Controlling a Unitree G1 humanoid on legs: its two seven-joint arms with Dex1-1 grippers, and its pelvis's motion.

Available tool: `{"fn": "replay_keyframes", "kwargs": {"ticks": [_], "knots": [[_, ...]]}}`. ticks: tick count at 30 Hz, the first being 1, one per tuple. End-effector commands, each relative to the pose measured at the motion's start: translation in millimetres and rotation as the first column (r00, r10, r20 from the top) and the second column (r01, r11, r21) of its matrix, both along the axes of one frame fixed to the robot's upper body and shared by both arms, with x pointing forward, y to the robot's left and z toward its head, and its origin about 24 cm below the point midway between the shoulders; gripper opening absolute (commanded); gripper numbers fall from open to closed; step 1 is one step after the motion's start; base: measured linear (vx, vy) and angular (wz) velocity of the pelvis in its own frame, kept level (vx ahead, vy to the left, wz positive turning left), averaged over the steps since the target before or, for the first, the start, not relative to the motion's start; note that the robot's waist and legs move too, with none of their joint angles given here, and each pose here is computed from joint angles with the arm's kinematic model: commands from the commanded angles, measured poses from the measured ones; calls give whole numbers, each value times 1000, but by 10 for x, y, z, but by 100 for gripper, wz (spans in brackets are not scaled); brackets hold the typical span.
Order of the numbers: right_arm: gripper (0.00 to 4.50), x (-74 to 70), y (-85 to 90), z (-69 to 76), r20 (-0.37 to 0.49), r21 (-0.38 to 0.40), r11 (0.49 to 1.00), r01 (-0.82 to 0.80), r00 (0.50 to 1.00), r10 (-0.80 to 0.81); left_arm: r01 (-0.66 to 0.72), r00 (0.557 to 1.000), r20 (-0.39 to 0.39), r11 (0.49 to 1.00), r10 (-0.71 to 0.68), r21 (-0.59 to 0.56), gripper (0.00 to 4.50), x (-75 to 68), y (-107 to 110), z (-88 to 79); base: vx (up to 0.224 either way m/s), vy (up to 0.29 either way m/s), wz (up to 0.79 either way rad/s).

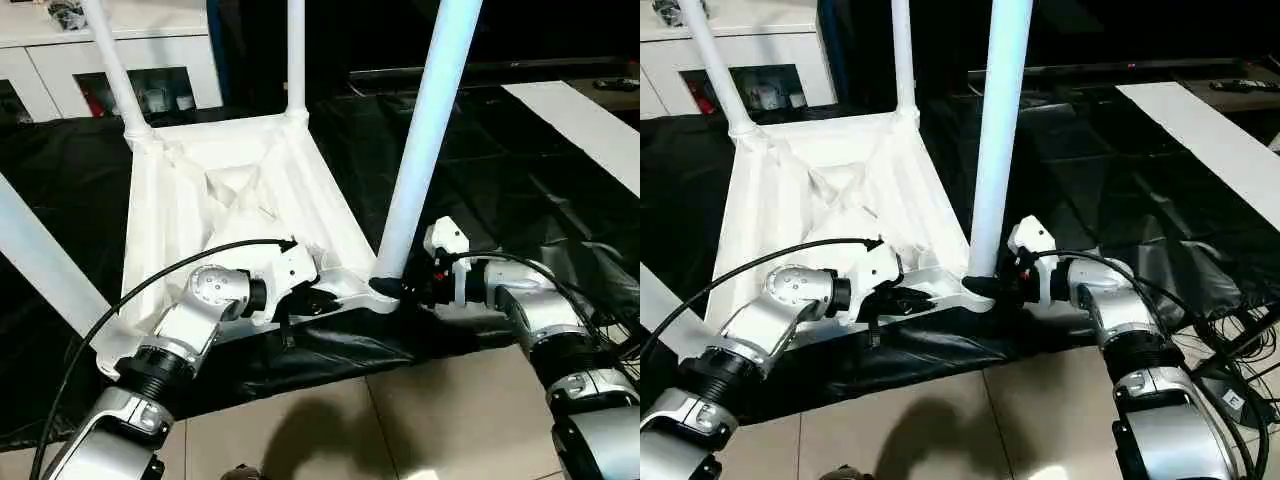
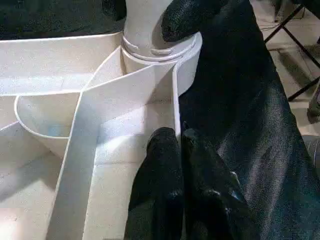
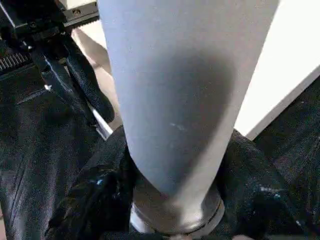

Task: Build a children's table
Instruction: Rotate leg to tighten

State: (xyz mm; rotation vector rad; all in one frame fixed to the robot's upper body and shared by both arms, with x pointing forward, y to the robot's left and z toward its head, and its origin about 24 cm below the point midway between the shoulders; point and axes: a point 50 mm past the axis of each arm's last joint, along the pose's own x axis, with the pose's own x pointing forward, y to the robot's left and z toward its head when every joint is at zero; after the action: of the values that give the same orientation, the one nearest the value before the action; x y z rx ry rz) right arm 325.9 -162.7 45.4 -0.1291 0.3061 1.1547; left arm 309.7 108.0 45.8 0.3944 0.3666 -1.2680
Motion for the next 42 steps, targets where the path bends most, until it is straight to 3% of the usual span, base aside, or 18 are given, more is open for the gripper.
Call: {"fn": "replay_keyframes", "kwargs": {"ticks": [1, 6, 8, 10, 11, 12, 14, 15, 16, 20, 24, 25, 27, 30, 36, 37, 40, 42], "knots": [[202, -127, 178, -186, -78, 78, 997, 26, 997, -20, -13, 999, -38, 1000, 14, 23, 0, -47, -61, -115, 0, 0, 0], [201, -169, 325, -323, -96, 100, 983, 152, 985, -143, -49, 998, -26, 999, 50, 12, 0, -23, -131, -111, 0, 0, 0], [200, -146, 663, -446, -157, 158, 906, 392, 916, -369, -126, 992, -13, 992, 126, -6, 0, 15, -237, -116, -25, -2, -2], [199, -134, 764, -472, -170, 153, 877, 456, 886, -431, -148, 989, -14, 989, 148, -12, 0, 24, -263, -117, -59, 4, -10], [199, -124, 943, -476, -171, 148, 853, 501, 862, -477, -172, 985, -10, 985, 172, -16, 0, 33, -293, -117, -65, 18, -15], [199, -124, 983, -470, -164, 147, 853, 500, 863, -478, -174, 985, -9, 985, 174, -17, 0, 33, -298, -117, -61, 27, -15], [199, -135, 1280, -375, -65, 139, 882, 450, 893, -445, -178, 984, -5, 984, 178, -17, 0, 26, -324, -115, -31, 13, -7], [199, -137, 1295, -367, -55, 141, 886, 443, 897, -440, -177, 984, -4, 984, 177, -17, 0, 25, -324, -115, -38, 52, -13], [234, -145, 1328, -332, -14, 148, 897, 416, 908, -419, -174, 985, -3, 985, 174, -15, 0, 19, -320, -114, -38, 52, -13], [274, -107, 1162, -269, 81, 172, 891, 420, 895, -438, -164, 986, 2, 986, 164, -3, 0, -4, -244, -131, -9, 13, -3], [319, -91, 894, -269, 128, 160, 888, 432, 883, -453, -146, 989, 13, 989, 146, 10, 0, -6, -153, -136, 0, 0, 0], [327, -100, 742, -278, 165, 137, 884, 446, 870, -465, -136, 990, 28, 991, 135, 14, 0, 0, -111, -129, 0, 0, 0], [327, -143, 527, -271, 198, 121, 884, 453, 861, -468, -112, 993, 46, 994, 111, 15, 0, 3, -54, -115, 32, -5, 3], [327, -187, 392, -259, 207, 122, 883, 453, 858, -469, -94, 994, 55, 995, 93, 18, 0, 0, -14, -113, 35, -17, 6], [327, -591, -30, -103, 170, 206, 904, 374, 896, -409, -3, 998, 56, 1000, 4, -17, 0, -102, 188, -114, 64, -47, 11], [331, -706, -144, -69, 162, 198, 910, 364, 904, -397, 28, 999, 33, 997, -26, -68, 28, -159, 233, -81, 70, -36, 0], [331, -775, -278, -54, 147, 185, 903, 387, 898, -415, 54, 998, 32, 993, -51, -101, 28, -206, 281, -31, 40, -13, -1], [334, -798, -403, -43, 145, 166, 886, 433, 878, -456, 55, 996, 71, 991, -46, -126, 58, -220, 322, 43, 0, 0, 0]]}}
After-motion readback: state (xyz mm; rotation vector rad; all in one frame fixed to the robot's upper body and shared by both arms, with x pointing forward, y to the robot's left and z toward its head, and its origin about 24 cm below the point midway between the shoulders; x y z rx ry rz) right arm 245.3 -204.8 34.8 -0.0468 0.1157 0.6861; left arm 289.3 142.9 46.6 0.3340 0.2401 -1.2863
